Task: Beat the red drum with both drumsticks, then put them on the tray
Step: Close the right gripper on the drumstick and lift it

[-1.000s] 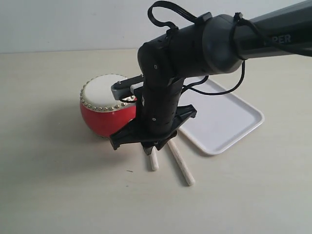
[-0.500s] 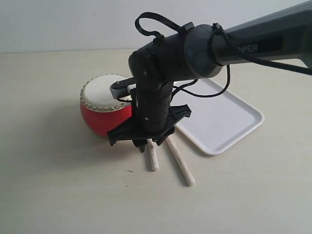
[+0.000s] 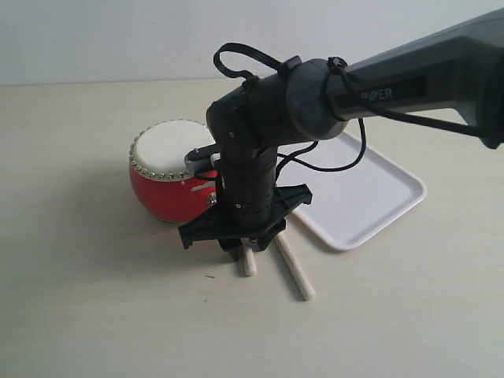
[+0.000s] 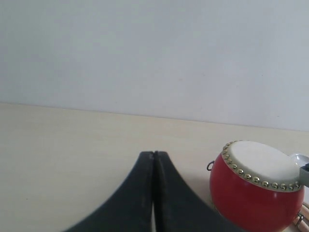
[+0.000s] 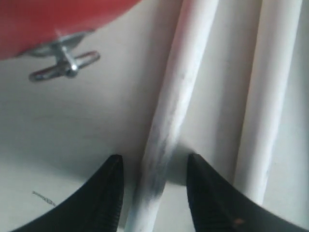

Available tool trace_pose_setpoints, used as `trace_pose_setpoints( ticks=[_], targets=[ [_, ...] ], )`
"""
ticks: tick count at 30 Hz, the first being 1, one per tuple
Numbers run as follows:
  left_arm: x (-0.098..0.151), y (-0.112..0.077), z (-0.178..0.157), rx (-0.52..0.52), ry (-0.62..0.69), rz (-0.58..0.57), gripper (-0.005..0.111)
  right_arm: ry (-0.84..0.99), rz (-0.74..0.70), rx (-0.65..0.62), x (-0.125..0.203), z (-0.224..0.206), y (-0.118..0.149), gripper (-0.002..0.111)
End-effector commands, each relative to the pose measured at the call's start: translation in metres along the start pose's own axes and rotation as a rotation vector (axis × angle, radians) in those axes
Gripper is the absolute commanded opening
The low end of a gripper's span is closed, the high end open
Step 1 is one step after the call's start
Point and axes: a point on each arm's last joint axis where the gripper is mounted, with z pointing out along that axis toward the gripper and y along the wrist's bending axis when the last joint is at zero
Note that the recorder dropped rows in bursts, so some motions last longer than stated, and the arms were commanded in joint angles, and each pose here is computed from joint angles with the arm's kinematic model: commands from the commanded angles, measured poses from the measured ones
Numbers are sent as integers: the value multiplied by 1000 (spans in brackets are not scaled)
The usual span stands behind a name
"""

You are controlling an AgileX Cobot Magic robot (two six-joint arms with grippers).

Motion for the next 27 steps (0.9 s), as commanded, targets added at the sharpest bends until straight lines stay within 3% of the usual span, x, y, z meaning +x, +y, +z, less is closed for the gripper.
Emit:
trace_pose_setpoints(
  ticks=[1,6,12,27],
  targets=[
    [0,0,-1,-1,-8,-3,0,-1,0,9,-1,2,1,42],
    [0,0,-1,-1,-8,-3,0,4,5,12,-1,3,0,40],
    [0,0,-1,-1,-8,-3,0,23,16,19,1,3,0,22],
    [0,0,-1,-1,-8,-3,0,18,34,17,2,-11,-1,3]
  ],
)
